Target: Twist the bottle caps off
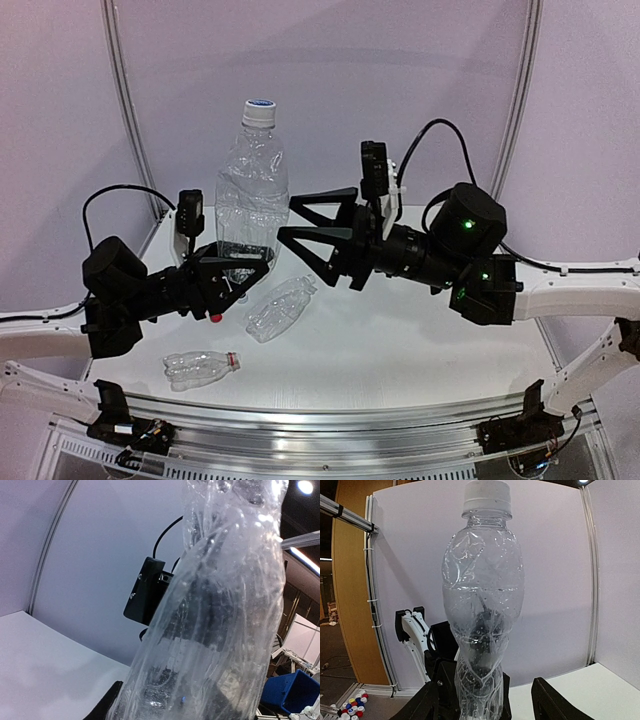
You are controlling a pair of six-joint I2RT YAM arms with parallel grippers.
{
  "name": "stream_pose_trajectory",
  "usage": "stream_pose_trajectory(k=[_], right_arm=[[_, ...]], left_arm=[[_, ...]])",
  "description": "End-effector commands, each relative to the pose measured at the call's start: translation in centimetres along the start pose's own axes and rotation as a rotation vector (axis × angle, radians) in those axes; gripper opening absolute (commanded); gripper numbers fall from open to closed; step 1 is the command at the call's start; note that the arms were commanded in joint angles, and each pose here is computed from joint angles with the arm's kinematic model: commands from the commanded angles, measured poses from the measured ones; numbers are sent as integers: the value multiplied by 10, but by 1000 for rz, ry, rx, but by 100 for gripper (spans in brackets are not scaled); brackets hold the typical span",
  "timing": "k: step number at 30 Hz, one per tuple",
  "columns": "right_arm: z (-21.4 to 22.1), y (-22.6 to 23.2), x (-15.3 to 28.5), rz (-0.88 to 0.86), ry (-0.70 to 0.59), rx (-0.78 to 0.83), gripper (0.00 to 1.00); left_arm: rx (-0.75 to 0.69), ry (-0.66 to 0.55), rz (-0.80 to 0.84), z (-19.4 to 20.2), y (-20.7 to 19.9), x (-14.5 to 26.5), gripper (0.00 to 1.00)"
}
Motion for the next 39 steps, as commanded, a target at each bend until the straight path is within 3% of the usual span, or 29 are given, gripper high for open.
stream_pose_trajectory(k=[1, 15, 23, 26, 33, 39], right_arm=[[-3, -2, -18, -29, 3, -10, 63], [8, 4, -52, -93, 69, -20, 40], [11, 2, -56, -79, 87, -30, 3], [13, 1, -55, -62, 97, -34, 0], [7, -10, -39, 88, 130, -23, 0], [11, -24, 0, 317, 217, 8, 0]], left_arm=[[7, -7, 31, 0, -7, 3, 15], [36, -23, 47, 1, -11, 4, 15], [35, -21, 36, 2, -9, 4, 16], [33, -24, 16, 3, -6, 5, 32], [-14, -29, -72, 3, -1, 15, 96], [-131, -21, -266, 1, 11, 33, 99]])
Point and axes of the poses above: each gripper's point midway between its finger pads, its own x axis back along the fingers, its own y axis along the line the jaws close on, z = x × y, the point moved 7 cm from there along x, back along the fingers, and after that the axes turned 4 degrees about x, right-handed, at the moved point
